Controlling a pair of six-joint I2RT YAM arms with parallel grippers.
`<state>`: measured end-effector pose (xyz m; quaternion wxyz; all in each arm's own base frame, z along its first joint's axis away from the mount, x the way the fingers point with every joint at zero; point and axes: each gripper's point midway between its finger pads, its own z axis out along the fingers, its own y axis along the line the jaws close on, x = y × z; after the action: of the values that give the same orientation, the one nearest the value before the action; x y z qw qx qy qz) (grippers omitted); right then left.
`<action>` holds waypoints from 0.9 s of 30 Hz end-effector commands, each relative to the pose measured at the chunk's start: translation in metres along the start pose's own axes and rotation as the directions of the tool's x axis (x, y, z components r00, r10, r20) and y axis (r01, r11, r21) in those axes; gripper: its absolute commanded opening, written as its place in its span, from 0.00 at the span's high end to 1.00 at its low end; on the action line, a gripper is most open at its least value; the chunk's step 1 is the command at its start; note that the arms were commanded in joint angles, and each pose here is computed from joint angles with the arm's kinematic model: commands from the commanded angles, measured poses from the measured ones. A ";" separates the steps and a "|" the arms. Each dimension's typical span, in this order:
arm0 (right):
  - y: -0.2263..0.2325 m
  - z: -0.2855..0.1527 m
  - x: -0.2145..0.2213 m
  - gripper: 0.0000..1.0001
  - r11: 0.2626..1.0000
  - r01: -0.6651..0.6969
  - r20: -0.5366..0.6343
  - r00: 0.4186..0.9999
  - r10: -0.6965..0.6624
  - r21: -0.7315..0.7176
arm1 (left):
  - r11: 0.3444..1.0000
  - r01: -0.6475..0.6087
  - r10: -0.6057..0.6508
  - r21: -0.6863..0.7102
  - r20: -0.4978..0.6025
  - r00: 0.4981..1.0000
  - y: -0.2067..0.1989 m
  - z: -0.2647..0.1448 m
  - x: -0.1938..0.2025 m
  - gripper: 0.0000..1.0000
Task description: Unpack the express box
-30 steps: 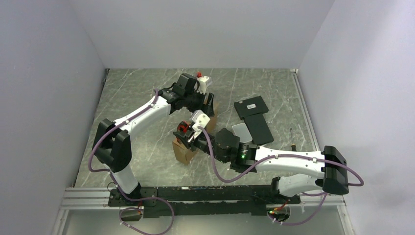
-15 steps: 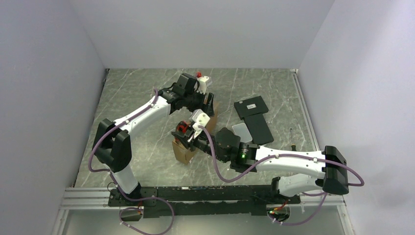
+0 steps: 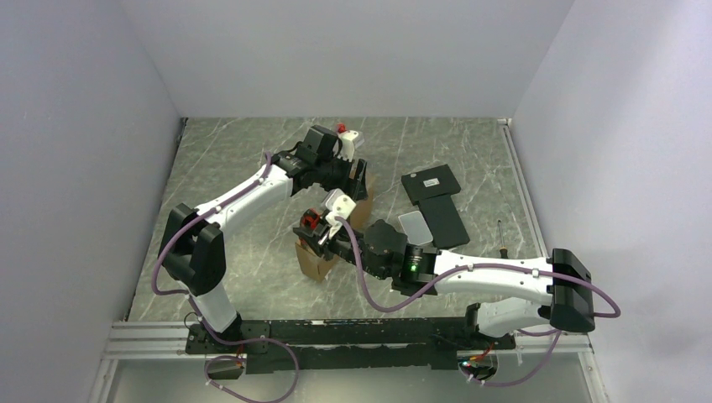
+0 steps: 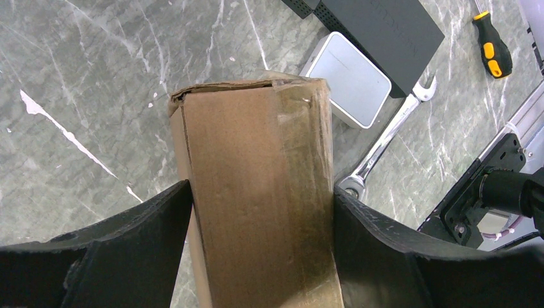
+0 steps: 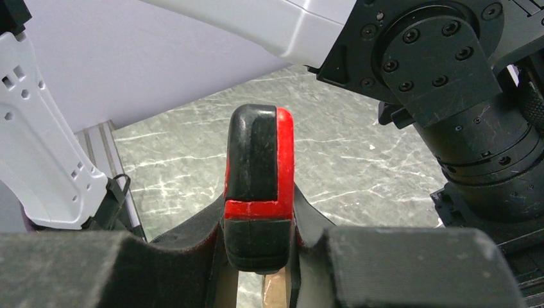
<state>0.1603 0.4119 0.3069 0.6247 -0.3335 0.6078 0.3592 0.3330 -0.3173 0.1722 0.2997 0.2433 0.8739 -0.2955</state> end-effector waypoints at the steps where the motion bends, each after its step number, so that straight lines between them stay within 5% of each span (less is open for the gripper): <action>1: 0.000 0.001 -0.028 1.00 1.000 -0.026 0.080 0.996 0.025 0.013 | 1.000 -0.017 0.017 -0.004 -0.043 0.999 0.007 0.010 0.012 0.23; 27: 0.000 -0.028 0.010 1.00 0.996 0.090 -0.066 0.994 -0.089 0.023 | 0.999 -0.045 0.044 -0.021 -0.049 0.998 0.011 0.010 0.013 0.26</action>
<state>0.1480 0.4016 0.2931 0.6163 -0.3672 0.6165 0.3245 0.3339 -0.3170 0.1721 0.3029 0.2476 0.8725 -0.2927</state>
